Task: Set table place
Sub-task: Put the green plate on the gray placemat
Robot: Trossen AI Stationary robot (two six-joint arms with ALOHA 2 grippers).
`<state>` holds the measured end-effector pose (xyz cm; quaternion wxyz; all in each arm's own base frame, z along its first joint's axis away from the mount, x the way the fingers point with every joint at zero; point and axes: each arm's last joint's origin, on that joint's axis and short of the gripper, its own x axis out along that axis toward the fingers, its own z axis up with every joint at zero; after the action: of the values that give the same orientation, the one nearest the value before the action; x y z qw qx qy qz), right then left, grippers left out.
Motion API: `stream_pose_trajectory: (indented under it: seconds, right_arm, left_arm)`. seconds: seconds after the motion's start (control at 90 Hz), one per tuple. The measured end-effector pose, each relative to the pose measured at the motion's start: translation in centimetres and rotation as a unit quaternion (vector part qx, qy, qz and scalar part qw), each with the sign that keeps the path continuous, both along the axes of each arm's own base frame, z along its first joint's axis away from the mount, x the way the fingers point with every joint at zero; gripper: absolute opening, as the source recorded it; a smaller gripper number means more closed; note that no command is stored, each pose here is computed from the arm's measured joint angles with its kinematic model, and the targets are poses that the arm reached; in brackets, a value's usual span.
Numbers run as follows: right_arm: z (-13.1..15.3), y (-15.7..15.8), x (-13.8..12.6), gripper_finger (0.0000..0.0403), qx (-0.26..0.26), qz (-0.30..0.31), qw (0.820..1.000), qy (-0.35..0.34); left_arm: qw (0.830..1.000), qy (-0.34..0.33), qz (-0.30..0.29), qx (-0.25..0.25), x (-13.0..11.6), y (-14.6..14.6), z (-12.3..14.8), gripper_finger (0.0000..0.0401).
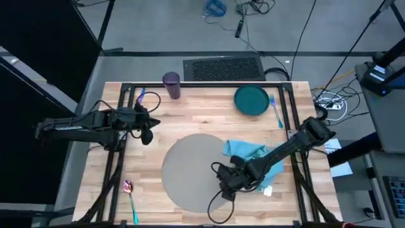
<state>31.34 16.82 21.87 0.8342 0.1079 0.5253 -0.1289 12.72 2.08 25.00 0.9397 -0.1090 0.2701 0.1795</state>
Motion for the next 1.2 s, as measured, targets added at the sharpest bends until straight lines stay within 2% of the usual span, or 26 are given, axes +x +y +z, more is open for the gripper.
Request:
stream_pose_trajectory:
  seconds: [0.2, 0.4, 0.522, 0.633, 0.756, 0.856, 0.922, 1.022, 1.2]
  right_arm:
    - [4.1, -4.7, -1.6, 0.0, -0.094, -0.017, 0.995, -0.007]
    - [6.2, -12.2, -3.1, 0.0, -0.139, -0.051, 0.989, 0.011]
    - [5.7, -17.1, -5.5, 0.0, -0.138, -0.095, 0.986, -0.017]
    - [4.8, -21.0, -8.4, 0.0, -0.116, -0.149, 0.977, -0.099]
    - [3.8, -24.2, -11.8, 0.0, -0.1, -0.219, 0.95, -0.2]
    - [3.3, -26.0, -13.8, 0.0, -0.1, -0.281, 0.918, -0.26]
    - [3.2, -26.9, -14.7, 0.0, -0.092, -0.31, 0.908, -0.268]
    - [3.2, -28.1, -15.4, 0.0008, -0.087, -0.314, 0.908, -0.265]
    - [2.4, -30.6, -16.5, 0.0065, -0.119, -0.33, 0.908, -0.228]
  left_arm:
    - [0.999, -0.037, 0.008, 0.005, 0.4, 0.1, 0.6, 0.0]
    - [0.995, -0.097, 0.032, -0.014, 2.0, 0.3, 1.3, 0.0]
    - [0.997, -0.075, 0.018, 0.005, 3.8, 0.6, 0.5, 0.0]
    - [0.999, -0.048, -0.012, -0.002, 5.6, 0.6, -0.7, 0.0003]
    - [0.998, -0.052, -0.024, -0.005, 7.7, 0.8, -1.7, 0.0023]
    - [0.996, -0.074, -0.035, 0.017, 9.4, 1.0, -2.1, 0.0053]
    - [0.994, -0.101, -0.034, 0.02, 10.5, 1.2, -2.3, 0.0077]
    - [0.989, -0.146, -0.03, 0.018, 11.8, 1.4, -2.4, 0.0109]
    - [0.98, -0.192, -0.032, 0.039, 13.0, 1.5, -2.4, 0.0129]
